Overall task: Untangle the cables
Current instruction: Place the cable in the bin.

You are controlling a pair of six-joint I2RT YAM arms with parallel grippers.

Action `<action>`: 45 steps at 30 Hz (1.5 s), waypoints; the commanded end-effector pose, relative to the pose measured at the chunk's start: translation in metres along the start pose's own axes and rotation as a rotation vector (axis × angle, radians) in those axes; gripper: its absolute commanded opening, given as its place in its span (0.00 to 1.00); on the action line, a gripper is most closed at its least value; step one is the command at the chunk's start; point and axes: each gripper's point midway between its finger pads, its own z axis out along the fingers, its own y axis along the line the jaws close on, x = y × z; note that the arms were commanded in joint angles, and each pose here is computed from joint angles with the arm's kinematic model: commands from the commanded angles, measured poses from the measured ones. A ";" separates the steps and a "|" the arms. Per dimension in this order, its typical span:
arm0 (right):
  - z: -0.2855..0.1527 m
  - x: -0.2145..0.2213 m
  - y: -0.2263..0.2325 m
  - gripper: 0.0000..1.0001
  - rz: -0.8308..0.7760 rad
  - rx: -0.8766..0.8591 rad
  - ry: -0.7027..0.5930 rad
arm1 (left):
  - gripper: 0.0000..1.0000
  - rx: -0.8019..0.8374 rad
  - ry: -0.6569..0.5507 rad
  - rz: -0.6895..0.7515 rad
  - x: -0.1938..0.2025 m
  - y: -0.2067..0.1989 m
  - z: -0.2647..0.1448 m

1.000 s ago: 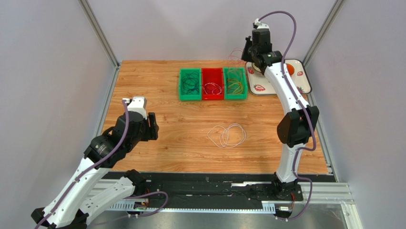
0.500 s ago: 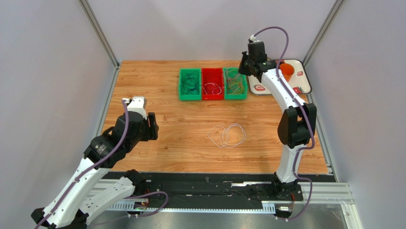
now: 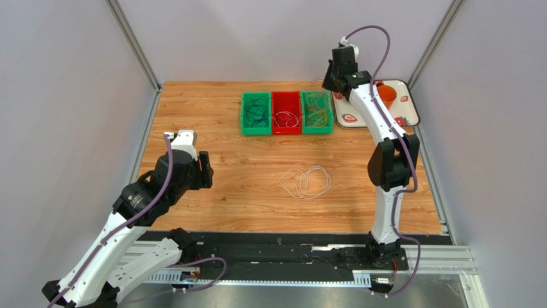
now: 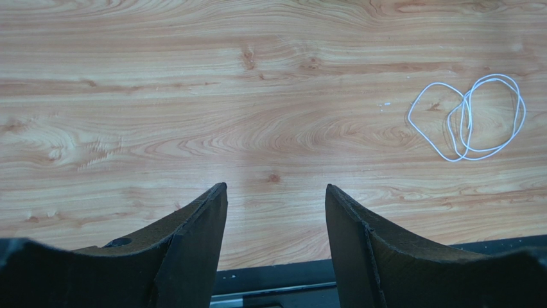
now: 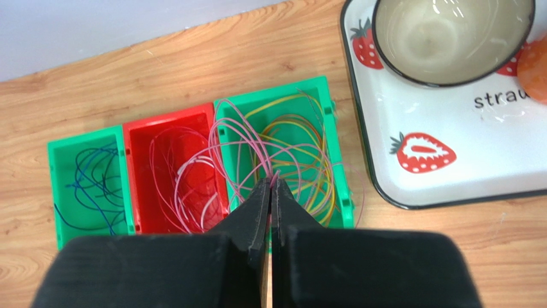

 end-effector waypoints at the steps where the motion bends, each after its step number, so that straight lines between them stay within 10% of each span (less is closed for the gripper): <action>1: 0.010 -0.014 0.007 0.00 0.021 0.019 -0.026 | 0.66 0.001 -0.032 0.003 -0.007 0.001 -0.001; 25: 0.005 -0.022 0.078 0.00 0.122 -0.224 -0.032 | 0.66 0.006 -0.024 0.002 -0.008 0.000 0.002; 45: 0.039 0.016 -0.018 0.00 0.102 0.002 0.031 | 0.66 0.001 -0.024 0.000 -0.008 0.001 0.003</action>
